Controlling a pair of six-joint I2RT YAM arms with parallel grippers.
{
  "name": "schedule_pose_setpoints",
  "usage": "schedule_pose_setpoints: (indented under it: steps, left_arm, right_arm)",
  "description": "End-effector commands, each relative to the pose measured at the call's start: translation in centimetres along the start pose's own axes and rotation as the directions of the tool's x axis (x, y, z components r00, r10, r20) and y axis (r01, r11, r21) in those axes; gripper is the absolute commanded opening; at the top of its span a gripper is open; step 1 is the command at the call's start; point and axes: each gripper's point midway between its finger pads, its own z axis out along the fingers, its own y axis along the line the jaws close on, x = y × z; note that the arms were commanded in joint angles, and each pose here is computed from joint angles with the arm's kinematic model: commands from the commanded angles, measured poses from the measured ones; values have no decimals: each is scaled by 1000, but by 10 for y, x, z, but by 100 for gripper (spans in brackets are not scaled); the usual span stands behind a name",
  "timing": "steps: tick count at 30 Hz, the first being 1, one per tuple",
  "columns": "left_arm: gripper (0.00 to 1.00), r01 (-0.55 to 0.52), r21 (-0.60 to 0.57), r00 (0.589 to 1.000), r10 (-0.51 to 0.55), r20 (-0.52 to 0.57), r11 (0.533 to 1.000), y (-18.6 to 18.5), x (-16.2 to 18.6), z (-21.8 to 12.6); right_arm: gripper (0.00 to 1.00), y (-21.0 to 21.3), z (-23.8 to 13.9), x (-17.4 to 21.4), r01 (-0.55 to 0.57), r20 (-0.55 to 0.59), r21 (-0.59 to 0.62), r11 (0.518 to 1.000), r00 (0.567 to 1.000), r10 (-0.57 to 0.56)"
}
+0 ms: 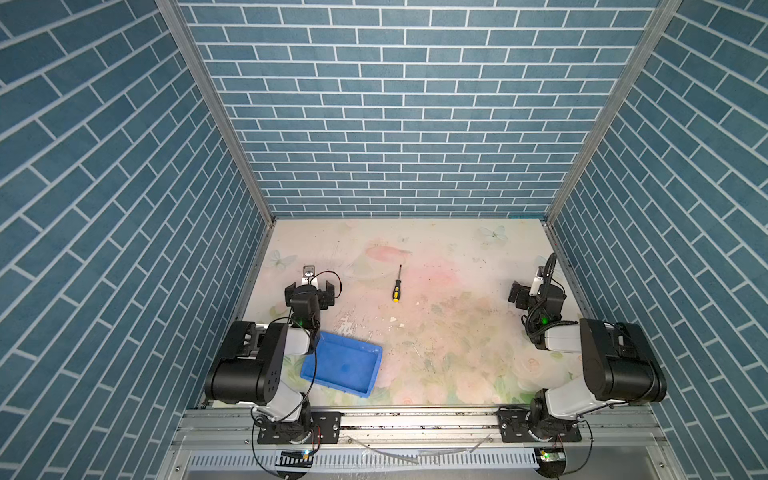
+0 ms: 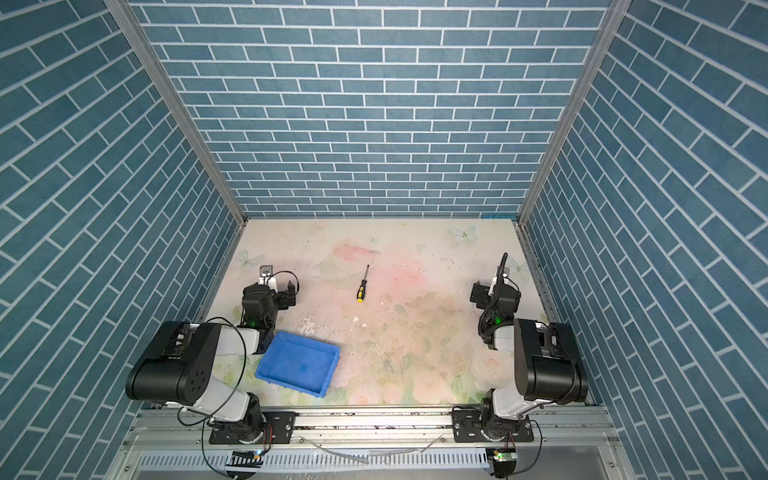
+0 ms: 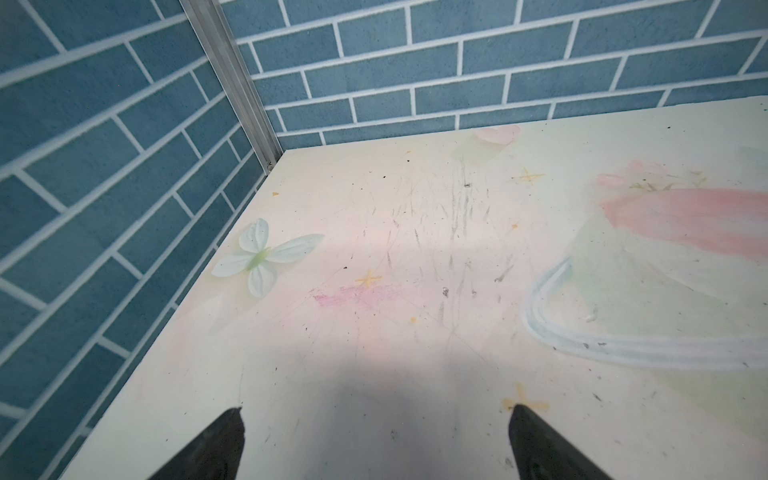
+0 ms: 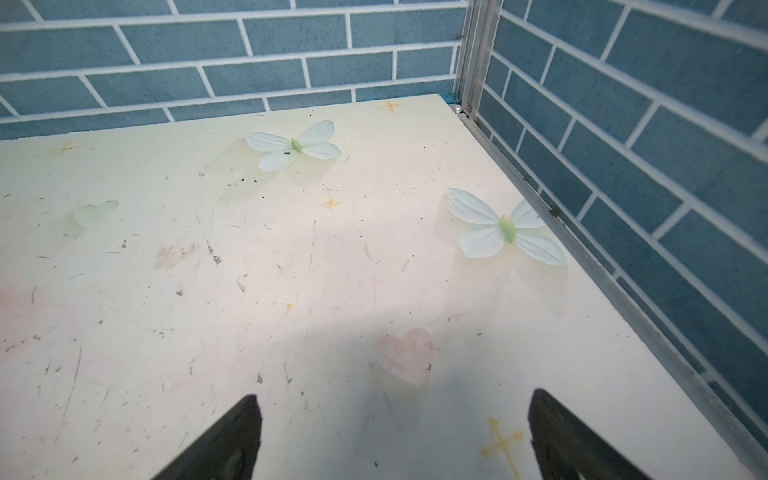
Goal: Put the screwdriver in the bin
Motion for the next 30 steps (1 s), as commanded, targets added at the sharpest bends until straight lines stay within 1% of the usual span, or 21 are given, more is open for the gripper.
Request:
schedule_pose_setpoints:
  steps: [1, 14, 19, 29, 30]
  left_arm:
    - [100, 13, -4, 1000, -13, 28, 1000, 1, -10, 2]
    - [100, 14, -4, 999, -14, 30, 1000, 2, -11, 2]
    - [100, 14, -4, 999, -14, 30, 1000, 2, -11, 2]
    - [100, 15, -13, 999, -14, 33, 1000, 3, -11, 1]
    - [100, 16, -18, 999, -15, 37, 1000, 4, -12, 0]
  right_arm:
    - [99, 4, 3, -10, 13, 29, -12, 1000, 1000, -13]
    - [99, 4, 3, -10, 15, 27, -15, 1000, 1000, -15]
    - [99, 10, 4, -10, 29, 21, -46, 999, 999, -28]
    - [99, 11, 3, -10, 31, 25, -53, 998, 999, -30]
    - [99, 13, 2, -11, 36, 30, -68, 997, 999, -34]
